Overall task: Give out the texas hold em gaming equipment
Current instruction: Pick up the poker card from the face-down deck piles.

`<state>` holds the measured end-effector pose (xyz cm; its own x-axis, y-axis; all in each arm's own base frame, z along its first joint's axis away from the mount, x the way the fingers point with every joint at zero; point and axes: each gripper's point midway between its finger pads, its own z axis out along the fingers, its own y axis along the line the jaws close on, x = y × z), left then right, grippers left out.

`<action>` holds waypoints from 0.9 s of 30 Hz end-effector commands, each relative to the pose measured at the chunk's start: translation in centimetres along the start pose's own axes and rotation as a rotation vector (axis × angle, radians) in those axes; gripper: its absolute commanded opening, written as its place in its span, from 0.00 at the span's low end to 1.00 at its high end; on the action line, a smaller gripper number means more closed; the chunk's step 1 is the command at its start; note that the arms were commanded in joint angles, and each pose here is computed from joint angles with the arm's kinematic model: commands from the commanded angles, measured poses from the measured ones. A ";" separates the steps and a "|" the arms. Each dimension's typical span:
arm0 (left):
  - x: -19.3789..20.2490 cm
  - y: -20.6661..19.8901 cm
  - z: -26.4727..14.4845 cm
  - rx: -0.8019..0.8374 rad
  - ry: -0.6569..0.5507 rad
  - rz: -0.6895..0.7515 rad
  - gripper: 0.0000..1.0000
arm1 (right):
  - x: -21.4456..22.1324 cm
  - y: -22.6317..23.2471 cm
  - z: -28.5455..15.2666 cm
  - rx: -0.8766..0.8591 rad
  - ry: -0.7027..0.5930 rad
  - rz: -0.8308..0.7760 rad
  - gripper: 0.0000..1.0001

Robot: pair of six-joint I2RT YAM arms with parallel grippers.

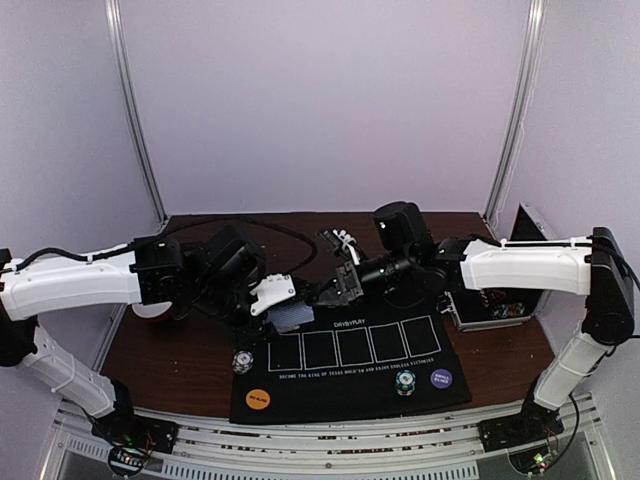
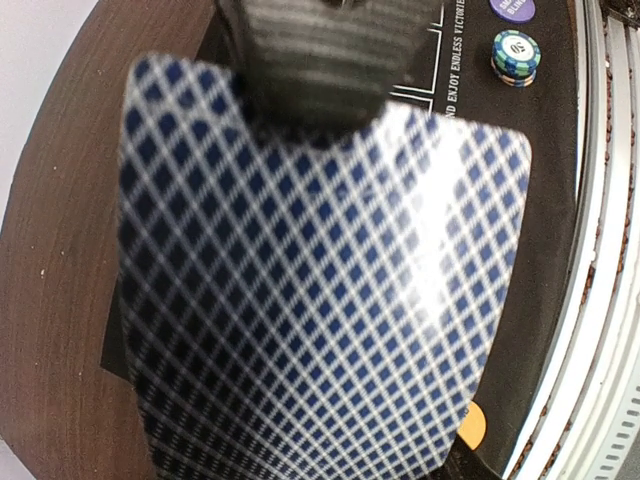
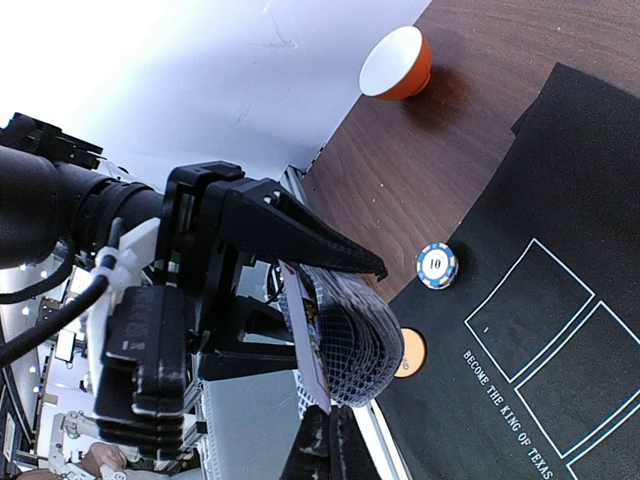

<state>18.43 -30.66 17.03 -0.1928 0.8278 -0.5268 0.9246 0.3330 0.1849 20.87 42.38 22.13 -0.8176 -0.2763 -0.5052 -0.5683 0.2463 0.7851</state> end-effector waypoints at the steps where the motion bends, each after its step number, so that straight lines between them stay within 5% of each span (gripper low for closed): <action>1: -0.9 0.7 -0.6 -0.024 -0.051 -0.022 0.53 | -0.8 0.6 -1.6 0.013 -0.035 -0.030 0.00; 18: -1.0 1.5 -0.8 -0.054 -0.053 -0.048 0.53 | -2.7 -0.1 -5.3 0.066 -0.139 -0.005 0.00; 27: -0.8 2.7 -0.8 -0.090 -0.045 -0.102 0.53 | -4.6 -1.4 -11.5 0.190 -0.275 0.010 0.00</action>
<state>19.52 -29.89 17.05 -0.2438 0.8140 -0.5273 0.8982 0.3946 0.1939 25.79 35.34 26.40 -0.8155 -0.0720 -0.5743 -0.5572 0.3657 0.7455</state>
